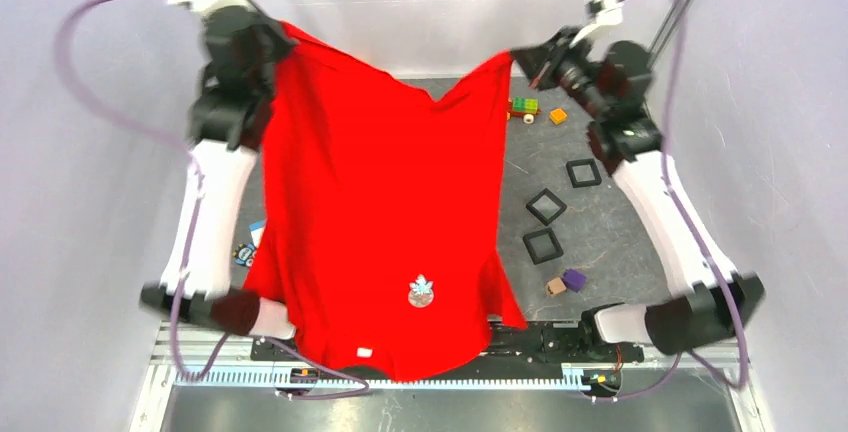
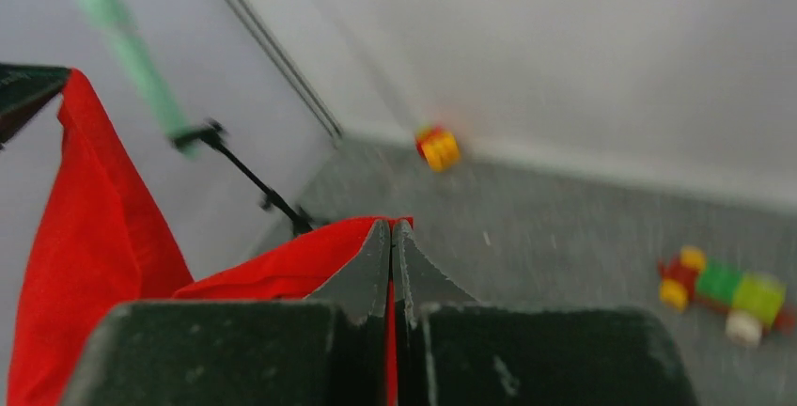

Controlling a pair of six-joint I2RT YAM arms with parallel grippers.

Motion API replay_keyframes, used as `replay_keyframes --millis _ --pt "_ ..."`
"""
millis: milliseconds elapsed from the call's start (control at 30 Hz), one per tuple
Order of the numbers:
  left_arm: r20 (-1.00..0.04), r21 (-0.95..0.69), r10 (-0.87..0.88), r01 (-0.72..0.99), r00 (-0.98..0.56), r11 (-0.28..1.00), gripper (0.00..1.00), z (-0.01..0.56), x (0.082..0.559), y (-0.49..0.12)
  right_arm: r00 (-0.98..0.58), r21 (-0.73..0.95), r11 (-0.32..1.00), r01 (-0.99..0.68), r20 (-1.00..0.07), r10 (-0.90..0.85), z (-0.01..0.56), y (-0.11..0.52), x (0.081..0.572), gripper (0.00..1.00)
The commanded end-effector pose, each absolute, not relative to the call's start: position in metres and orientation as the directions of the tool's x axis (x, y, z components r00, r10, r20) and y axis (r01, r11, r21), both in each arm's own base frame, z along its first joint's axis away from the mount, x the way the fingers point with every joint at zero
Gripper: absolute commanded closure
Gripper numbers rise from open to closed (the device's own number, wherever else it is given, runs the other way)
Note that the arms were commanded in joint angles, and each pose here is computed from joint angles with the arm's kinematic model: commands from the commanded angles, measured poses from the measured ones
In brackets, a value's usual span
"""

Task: Remove the brooch from the garment
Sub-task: Flatten out the clothes at the center of the board.

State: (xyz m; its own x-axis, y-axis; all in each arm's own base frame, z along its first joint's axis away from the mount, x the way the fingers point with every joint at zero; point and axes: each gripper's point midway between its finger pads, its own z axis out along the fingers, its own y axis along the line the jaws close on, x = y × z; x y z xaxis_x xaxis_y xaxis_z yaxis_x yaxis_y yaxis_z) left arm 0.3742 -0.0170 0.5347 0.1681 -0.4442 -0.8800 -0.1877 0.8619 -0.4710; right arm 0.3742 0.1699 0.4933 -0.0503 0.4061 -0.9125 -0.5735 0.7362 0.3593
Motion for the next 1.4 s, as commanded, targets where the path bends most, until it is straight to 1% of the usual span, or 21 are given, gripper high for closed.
replay_keyframes --millis 0,67,167,233,333,467,600,667,700,733,767,800,833,867,900,1033,1100,1133,1167,1300,1367 --pt "-0.84 -0.5 -0.535 -0.25 -0.092 0.829 0.98 0.402 0.477 -0.041 -0.264 0.476 0.772 -0.421 -0.879 0.397 0.36 0.177 0.438 1.0" --pt "-0.812 -0.5 -0.553 -0.264 -0.188 0.825 0.98 0.35 0.511 -0.054 -0.337 0.499 0.778 -0.381 -0.859 0.385 0.312 0.182 0.458 1.0" --pt "-0.772 -0.516 -0.577 -0.27 -0.265 0.813 0.98 0.29 0.552 -0.071 -0.423 0.514 0.791 -0.333 -0.831 0.362 0.257 0.188 0.482 1.0" --pt "-0.749 -0.539 -0.594 -0.25 -0.294 0.804 0.98 0.262 0.572 -0.083 -0.453 0.514 0.804 -0.298 -0.818 0.355 0.228 0.189 0.495 1.0" --pt "-0.721 -0.572 -0.617 -0.231 -0.316 0.787 0.98 0.233 0.599 -0.097 -0.462 0.497 0.83 -0.253 -0.816 0.348 0.204 0.185 0.511 1.0" --pt "-0.722 -0.575 -0.617 -0.225 -0.313 0.786 0.98 0.22 0.621 -0.107 -0.431 0.466 0.852 -0.238 -0.837 0.338 0.207 0.182 0.541 1.0" --pt "-0.748 -0.575 -0.609 -0.2 -0.265 0.793 0.98 0.245 0.64 -0.105 -0.383 0.443 0.865 -0.235 -0.86 0.336 0.24 0.174 0.587 1.0" --pt "-0.756 -0.571 -0.597 -0.175 -0.268 0.802 0.98 0.258 0.644 -0.11 -0.361 0.445 0.864 -0.235 -0.865 0.348 0.252 0.169 0.596 1.0" --pt "-0.757 -0.574 -0.597 -0.166 -0.266 0.802 0.98 0.263 0.644 -0.111 -0.351 0.443 0.865 -0.238 -0.869 0.348 0.258 0.168 0.597 0.97" --pt "-0.755 -0.578 -0.598 -0.156 -0.271 0.801 0.89 0.265 0.643 -0.113 -0.35 0.438 0.866 -0.242 -0.872 0.343 0.259 0.168 0.596 0.78" --pt "-0.753 -0.579 -0.594 -0.145 -0.282 0.803 0.69 0.266 0.641 -0.116 -0.354 0.433 0.866 -0.25 -0.873 0.335 0.259 0.168 0.592 0.61" --pt "-0.754 -0.575 -0.585 -0.131 -0.298 0.808 0.46 0.266 0.638 -0.119 -0.364 0.434 0.863 -0.258 -0.871 0.33 0.258 0.169 0.586 0.51" --pt "-0.755 -0.568 -0.574 -0.122 -0.317 0.814 0.28 0.267 0.632 -0.122 -0.384 0.437 0.86 -0.265 -0.865 0.322 0.252 0.171 0.578 0.41" --pt "-0.758 -0.554 -0.557 -0.115 -0.339 0.825 0.18 0.266 0.626 -0.124 -0.395 0.435 0.859 -0.272 -0.864 0.312 0.251 0.171 0.57 0.37" --pt "-0.76 -0.543 -0.541 -0.104 -0.361 0.833 0.13 0.266 0.618 -0.128 -0.416 0.43 0.861 -0.271 -0.859 0.298 0.242 0.172 0.559 0.36" --pt "-0.712 -0.529 -0.478 -0.055 -0.514 0.847 0.07 0.249 0.568 -0.152 -0.461 0.376 0.877 -0.299 -0.862 0.212 0.221 0.18 0.507 0.35" --pt "-0.695 -0.493 -0.403 -0.014 -0.595 0.87 0.07 0.237 0.529 -0.165 -0.467 0.328 0.888 -0.323 -0.871 0.152 0.212 0.186 0.477 0.35" --pt "-0.694 -0.472 -0.362 0.014 -0.623 0.882 0.07 0.236 0.507 -0.172 -0.503 0.306 0.897 -0.319 -0.857 0.113 0.194 0.186 0.46 0.35" --pt "-0.685 -0.447 -0.316 0.036 -0.656 0.894 0.08 0.223 0.484 -0.181 -0.509 0.282 0.902 -0.328 -0.857 0.083 0.189 0.189 0.445 0.35" --pt "-0.688 -0.339 -0.195 0.072 -0.699 0.938 0.09 0.19 0.401 -0.195 -0.562 0.229 0.905 -0.358 -0.827 -0.013 0.147 0.196 0.385 0.36" --pt "-0.667 -0.287 -0.128 0.094 -0.734 0.953 0.1 0.172 0.361 -0.199 -0.573 0.196 0.896 -0.398 -0.816 -0.076 0.131 0.204 0.355 0.37"
